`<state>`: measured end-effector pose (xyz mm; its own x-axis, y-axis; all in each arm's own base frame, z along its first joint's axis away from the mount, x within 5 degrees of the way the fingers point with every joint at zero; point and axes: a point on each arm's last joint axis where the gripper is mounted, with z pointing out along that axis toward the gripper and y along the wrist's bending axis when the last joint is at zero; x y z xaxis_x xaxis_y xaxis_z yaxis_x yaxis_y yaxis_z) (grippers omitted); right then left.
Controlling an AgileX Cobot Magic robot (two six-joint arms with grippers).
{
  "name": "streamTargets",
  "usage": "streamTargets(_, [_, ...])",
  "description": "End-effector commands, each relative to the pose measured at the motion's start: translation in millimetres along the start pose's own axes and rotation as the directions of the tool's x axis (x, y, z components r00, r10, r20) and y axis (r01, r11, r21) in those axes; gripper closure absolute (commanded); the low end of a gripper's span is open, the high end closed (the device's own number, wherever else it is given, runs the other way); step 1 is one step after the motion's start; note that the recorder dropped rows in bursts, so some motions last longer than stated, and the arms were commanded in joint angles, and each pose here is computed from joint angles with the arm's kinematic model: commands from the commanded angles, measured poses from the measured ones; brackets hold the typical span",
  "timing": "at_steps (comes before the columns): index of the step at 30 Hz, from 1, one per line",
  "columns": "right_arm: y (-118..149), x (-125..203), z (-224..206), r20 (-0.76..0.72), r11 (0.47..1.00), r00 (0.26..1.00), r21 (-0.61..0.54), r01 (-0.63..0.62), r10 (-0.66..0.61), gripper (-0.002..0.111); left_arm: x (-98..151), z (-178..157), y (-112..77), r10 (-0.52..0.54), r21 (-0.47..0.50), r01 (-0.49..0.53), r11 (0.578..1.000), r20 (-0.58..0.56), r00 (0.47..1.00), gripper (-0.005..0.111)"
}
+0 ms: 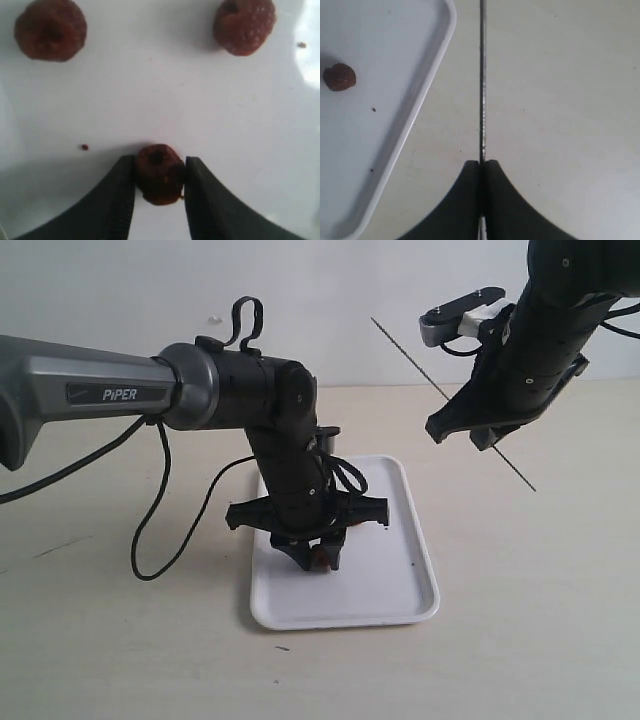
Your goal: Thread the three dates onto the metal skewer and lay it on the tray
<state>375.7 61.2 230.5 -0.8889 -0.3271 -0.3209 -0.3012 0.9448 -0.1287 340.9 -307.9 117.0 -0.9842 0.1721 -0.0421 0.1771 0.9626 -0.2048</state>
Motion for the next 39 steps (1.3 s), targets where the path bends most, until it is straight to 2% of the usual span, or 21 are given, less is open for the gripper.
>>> streamTargets(1, [-2, 0, -1, 0.014, 1.0, 1.0, 0.0, 0.003, -0.003, 0.108, 3, 8, 1.3, 0.0, -0.015, 0.0, 1.0, -0.029, 1.0, 0.084])
streamTargets(8, [-2, 0, -1, 0.014, 1.0, 1.0, 0.0, 0.006, -0.006, 0.108, 3, 8, 1.4, 0.002, -0.017, -0.002, 1.0, -0.026, 1.0, 0.085])
streamTargets(13, [-2, 0, -1, 0.017, 1.0, 1.0, 0.0, 0.009, -0.009, 0.108, -1, -3, -2.0, 0.022, 0.006, -0.023, 1.0, 0.026, 0.999, 0.085])
streamTargets(18, [-2, -1, -1, 0.023, 1.0, 1.0, 0.001, 0.009, -0.009, 0.108, -9, -37, -4.6, 0.017, 0.066, -0.025, 0.998, 0.132, 0.991, 0.085])
streamTargets(22, [-1, -2, -1, 0.03, 1.0, 1.0, -0.003, 0.006, -0.006, 0.108, -16, -77, 4.7, 0.008, 0.1, -0.03, 0.995, 0.216, 0.976, 0.085])
streamTargets(29, [4, -4, 1, 0.052, 0.998, 0.999, -0.066, 0.002, 0.001, 0.108, -31, -141, 37.9, -0.059, 0.18, -0.006, 0.984, 0.351, 0.934, 0.085])
streamTargets(32, [13, -4, 9, 0.055, 0.987, 0.998, -0.156, 0.026, -0.017, 0.108, -39, -157, 56.0, -0.102, 0.234, 0.008, 0.972, 0.392, 0.914, 0.085])
streamTargets(35, [28, 2, 19, 0.071, 0.955, 0.996, -0.288, 0.067, -0.048, 0.108, -51, -166, 78.2, -0.166, 0.315, 0.03, 0.949, 0.414, 0.895, 0.085])
streamTargets(39, [39, 11, 25, 0.066, 0.919, 0.996, -0.385, 0.085, -0.064, 0.108, -63, -178, 112.2, -0.243, 0.396, 0.054, 0.917, 0.444, 0.862, 0.085])
